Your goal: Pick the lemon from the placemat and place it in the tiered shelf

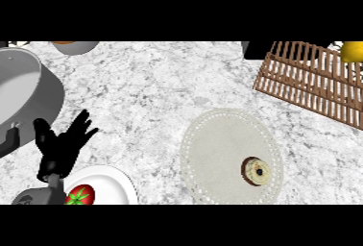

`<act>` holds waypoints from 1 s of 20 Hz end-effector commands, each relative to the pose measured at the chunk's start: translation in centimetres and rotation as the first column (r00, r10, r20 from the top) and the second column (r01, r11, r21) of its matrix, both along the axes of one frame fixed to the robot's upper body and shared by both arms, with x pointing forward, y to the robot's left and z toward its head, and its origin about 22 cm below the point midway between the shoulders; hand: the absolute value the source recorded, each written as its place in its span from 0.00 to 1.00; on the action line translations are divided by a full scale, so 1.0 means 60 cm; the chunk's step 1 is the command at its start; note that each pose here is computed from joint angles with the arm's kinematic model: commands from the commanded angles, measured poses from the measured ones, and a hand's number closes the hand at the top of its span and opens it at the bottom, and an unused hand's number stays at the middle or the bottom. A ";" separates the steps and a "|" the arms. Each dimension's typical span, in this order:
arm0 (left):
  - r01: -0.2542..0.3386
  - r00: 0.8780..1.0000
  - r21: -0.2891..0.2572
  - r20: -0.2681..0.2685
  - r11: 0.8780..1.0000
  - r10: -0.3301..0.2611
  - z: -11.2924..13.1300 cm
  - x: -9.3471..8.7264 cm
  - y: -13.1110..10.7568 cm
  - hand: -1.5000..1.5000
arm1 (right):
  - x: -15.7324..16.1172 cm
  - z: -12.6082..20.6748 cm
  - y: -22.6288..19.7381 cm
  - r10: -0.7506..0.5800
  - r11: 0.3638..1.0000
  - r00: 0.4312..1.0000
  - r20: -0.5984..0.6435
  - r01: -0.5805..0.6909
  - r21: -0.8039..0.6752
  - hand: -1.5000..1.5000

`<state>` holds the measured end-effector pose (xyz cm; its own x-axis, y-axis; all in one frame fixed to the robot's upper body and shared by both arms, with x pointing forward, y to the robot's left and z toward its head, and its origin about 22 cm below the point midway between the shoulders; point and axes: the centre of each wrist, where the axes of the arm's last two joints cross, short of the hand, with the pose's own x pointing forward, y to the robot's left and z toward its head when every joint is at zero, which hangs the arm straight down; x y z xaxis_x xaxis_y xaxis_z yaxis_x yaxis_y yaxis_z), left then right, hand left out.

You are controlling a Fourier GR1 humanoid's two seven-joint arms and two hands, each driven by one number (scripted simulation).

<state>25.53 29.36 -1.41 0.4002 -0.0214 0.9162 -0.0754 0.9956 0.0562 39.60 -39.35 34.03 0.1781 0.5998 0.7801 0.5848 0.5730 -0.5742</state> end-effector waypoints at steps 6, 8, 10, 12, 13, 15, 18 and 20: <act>-0.022 0.999 -0.012 -0.034 1.000 0.021 -0.010 0.011 -0.007 0.50 | -0.021 0.048 -0.022 -0.021 0.957 0.975 0.221 -0.045 0.287 0.00; 0.003 0.999 -0.012 -0.052 1.000 -0.004 -0.003 -0.002 -0.009 0.50 | -0.026 0.034 -0.045 -0.090 0.946 0.966 0.242 0.007 0.325 0.00; -0.009 0.999 -0.011 -0.046 1.000 0.009 -0.011 0.014 -0.024 0.50 | -0.033 0.049 -0.027 -0.148 0.947 0.949 0.278 0.055 0.318 0.00; -0.003 0.999 -0.004 -0.050 1.000 0.003 -0.018 -0.008 -0.020 0.50 | -0.061 0.072 -0.079 -0.224 0.946 0.930 0.290 0.136 0.295 0.00; -0.016 0.998 -0.008 -0.065 1.000 0.015 -0.036 -0.014 0.002 0.50 | -0.088 0.095 -0.092 -0.256 0.942 0.919 0.299 0.168 0.292 0.00; -0.021 0.999 -0.001 -0.042 1.000 0.021 -0.017 -0.009 0.001 0.50 | -0.087 0.073 -0.109 -0.338 0.916 0.897 0.285 0.244 0.318 0.00; -0.019 0.999 -0.023 -0.040 1.000 0.018 -0.023 0.004 0.002 0.50 | -0.135 0.082 -0.163 -0.412 0.877 0.845 0.341 0.265 0.401 0.00; -0.033 0.997 -0.006 -0.067 0.999 0.032 -0.044 -0.025 0.022 0.50 | -0.173 0.093 -0.187 -0.432 0.866 0.832 0.348 0.274 0.419 0.00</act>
